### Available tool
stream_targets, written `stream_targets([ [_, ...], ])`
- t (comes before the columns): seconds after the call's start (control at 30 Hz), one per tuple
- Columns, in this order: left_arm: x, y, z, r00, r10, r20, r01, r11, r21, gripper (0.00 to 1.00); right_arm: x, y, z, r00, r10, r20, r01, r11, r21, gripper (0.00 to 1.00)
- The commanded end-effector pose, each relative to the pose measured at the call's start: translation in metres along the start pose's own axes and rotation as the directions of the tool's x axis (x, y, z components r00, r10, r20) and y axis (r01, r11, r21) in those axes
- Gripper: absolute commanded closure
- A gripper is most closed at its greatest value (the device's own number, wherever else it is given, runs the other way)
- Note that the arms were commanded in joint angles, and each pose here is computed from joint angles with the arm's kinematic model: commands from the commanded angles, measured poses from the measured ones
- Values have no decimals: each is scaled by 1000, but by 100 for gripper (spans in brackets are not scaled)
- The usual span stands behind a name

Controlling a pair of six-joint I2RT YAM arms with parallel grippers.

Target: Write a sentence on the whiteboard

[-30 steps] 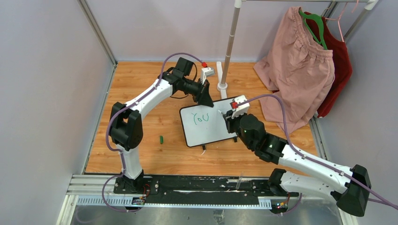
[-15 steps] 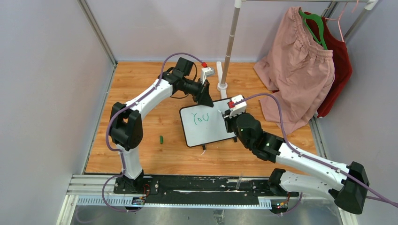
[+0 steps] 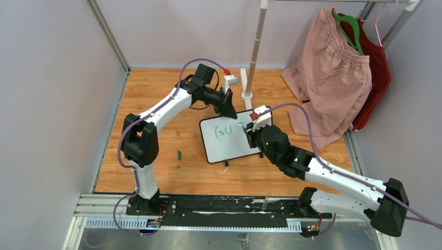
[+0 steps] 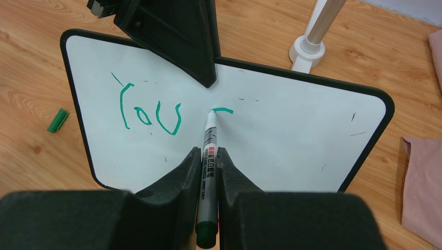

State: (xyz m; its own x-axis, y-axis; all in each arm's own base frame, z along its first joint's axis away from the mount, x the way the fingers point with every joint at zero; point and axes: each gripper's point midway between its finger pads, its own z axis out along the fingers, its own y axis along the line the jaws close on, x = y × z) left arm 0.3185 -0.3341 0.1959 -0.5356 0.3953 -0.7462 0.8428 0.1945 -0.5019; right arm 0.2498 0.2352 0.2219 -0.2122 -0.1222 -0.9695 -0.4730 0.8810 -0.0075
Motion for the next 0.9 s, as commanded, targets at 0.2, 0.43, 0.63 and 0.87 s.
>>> stream_targets([
  [0.2, 0, -8, -3, 1000, 4, -6, -4, 1000, -2, 100, 24, -2, -6, 998, 1, -67, -2, 1000, -5, 100],
  [0.43, 0, -9, -3, 1000, 6, -4, -6, 1000, -4, 100, 34, -12, -11, 995, -12, -101, 15, 999, 33, 100],
  [0.63, 0, -10, -4, 1000, 5, -3, -5, 1000, -3, 100, 31, -21, -14, 996, -13, -94, 20, 997, 76, 100],
  [0.87, 0, -10, -4, 1000, 5, -4, -5, 1000, -4, 100, 19, -27, -18, 998, -12, -58, 17, 995, 97, 100],
])
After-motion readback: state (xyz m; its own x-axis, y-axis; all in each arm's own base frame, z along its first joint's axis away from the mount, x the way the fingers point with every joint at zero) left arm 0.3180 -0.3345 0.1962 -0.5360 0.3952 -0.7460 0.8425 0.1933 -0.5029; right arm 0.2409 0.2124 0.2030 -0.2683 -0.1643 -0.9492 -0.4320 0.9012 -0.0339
